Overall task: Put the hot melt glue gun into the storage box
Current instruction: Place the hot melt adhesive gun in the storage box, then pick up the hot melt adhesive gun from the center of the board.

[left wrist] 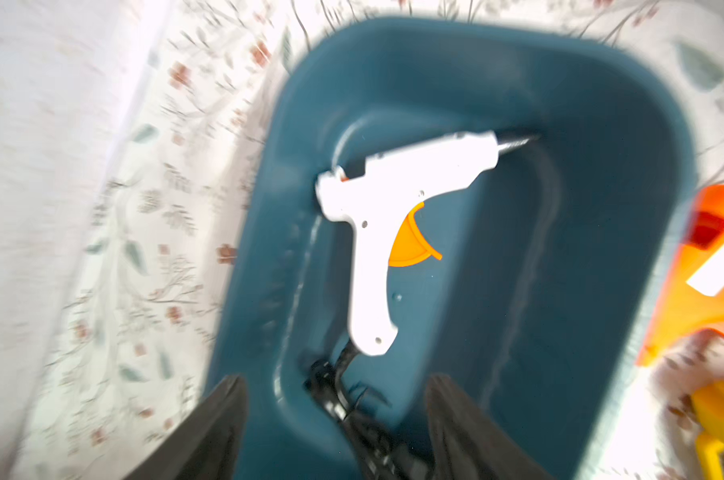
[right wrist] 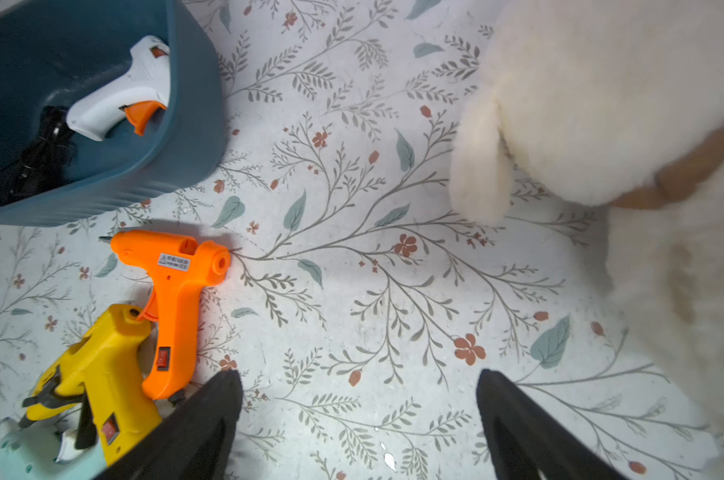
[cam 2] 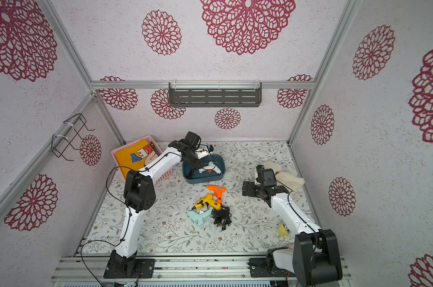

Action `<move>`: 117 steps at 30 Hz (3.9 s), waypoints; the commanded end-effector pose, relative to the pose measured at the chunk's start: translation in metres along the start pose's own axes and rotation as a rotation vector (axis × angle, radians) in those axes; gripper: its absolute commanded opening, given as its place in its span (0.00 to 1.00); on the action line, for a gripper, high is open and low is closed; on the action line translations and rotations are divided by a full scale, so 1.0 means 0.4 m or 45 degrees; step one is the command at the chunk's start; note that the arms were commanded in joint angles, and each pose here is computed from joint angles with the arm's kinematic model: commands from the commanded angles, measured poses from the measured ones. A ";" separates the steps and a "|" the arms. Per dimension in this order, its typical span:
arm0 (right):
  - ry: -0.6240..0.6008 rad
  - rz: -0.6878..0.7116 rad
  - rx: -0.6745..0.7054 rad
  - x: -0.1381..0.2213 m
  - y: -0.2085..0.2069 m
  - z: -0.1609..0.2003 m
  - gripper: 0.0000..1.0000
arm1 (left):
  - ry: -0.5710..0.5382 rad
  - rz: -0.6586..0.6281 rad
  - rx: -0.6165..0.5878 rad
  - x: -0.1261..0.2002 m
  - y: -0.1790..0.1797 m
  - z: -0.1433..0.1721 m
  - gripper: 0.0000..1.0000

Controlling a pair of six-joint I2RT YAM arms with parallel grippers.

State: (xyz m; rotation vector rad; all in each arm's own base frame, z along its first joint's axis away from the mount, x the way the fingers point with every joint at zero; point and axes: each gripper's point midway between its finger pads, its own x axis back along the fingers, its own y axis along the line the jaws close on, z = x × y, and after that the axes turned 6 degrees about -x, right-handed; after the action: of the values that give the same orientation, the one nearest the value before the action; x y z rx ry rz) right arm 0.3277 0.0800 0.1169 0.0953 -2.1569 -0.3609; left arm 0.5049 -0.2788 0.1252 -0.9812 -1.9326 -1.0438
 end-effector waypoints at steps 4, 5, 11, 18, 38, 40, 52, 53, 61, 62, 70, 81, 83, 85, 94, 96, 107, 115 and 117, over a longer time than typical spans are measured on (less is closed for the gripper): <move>0.102 -0.117 0.071 -0.013 0.105 -0.001 0.83 | 0.020 -0.166 0.218 0.175 0.033 -0.011 0.83; 0.120 -0.129 0.096 -0.020 0.125 0.005 0.81 | 0.033 -0.194 0.282 0.196 0.039 -0.002 0.83; 0.274 -0.190 0.239 -0.090 0.248 0.077 0.69 | 0.129 -0.319 0.666 0.286 0.050 0.104 0.80; 0.464 -0.152 0.331 -0.166 0.282 0.159 0.58 | 0.124 -0.324 1.042 0.352 0.002 0.242 0.77; 0.636 -0.158 0.411 -0.227 0.308 0.239 0.60 | 0.176 -0.309 1.131 0.380 -0.053 0.314 0.77; 0.663 -0.145 0.412 -0.231 0.301 0.251 0.61 | 0.176 -0.306 1.131 0.381 -0.052 0.313 0.77; 0.785 -0.066 0.409 -0.253 0.238 0.330 0.44 | 0.175 -0.281 1.117 0.372 -0.044 0.295 0.77; 0.775 -0.059 0.409 -0.252 0.236 0.327 0.36 | 0.174 -0.280 1.115 0.371 -0.043 0.293 0.77; 0.632 -0.040 0.457 -0.200 0.260 0.222 0.19 | 0.174 -0.277 1.124 0.374 -0.039 0.287 0.77; 0.612 -0.041 0.470 -0.187 0.266 0.203 0.18 | 0.176 -0.280 1.126 0.376 -0.039 0.289 0.77; 0.524 -0.069 0.490 -0.109 0.281 0.137 0.10 | 0.176 -0.269 1.149 0.372 -0.052 0.296 0.77; 0.312 -0.145 0.511 -0.007 0.297 0.057 0.09 | 0.157 -0.240 1.173 0.356 -0.056 0.286 0.77; 0.242 -0.197 0.483 0.018 0.313 0.029 0.09 | 0.139 -0.231 1.187 0.354 -0.056 0.279 0.77; 0.183 -0.265 0.453 0.036 0.335 0.011 0.09 | 0.101 -0.213 1.217 0.354 -0.056 0.264 0.77; 0.140 -0.642 0.474 0.072 0.441 0.032 0.10 | -0.371 0.172 1.333 0.361 -0.091 0.077 0.78; 0.130 -0.746 0.507 0.096 0.469 0.038 0.10 | -0.508 0.276 1.373 0.376 -0.087 0.035 0.78; 0.100 -1.111 0.547 0.183 0.536 0.051 0.08 | -0.833 0.798 1.614 0.383 -0.071 -0.059 0.77; 0.107 -1.176 0.566 0.182 0.545 0.056 0.07 | -0.671 1.119 1.584 0.355 -0.161 -0.094 0.72; 0.065 -1.191 0.572 0.186 0.548 0.046 0.07 | -0.607 1.161 1.578 0.349 -0.190 -0.090 0.71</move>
State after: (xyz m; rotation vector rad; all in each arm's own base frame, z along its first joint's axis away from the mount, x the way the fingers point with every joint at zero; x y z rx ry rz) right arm 0.2838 0.2734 0.2006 1.2316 -1.9225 -0.3647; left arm 0.4037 -0.2875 0.2254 -1.0352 -1.7511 0.9089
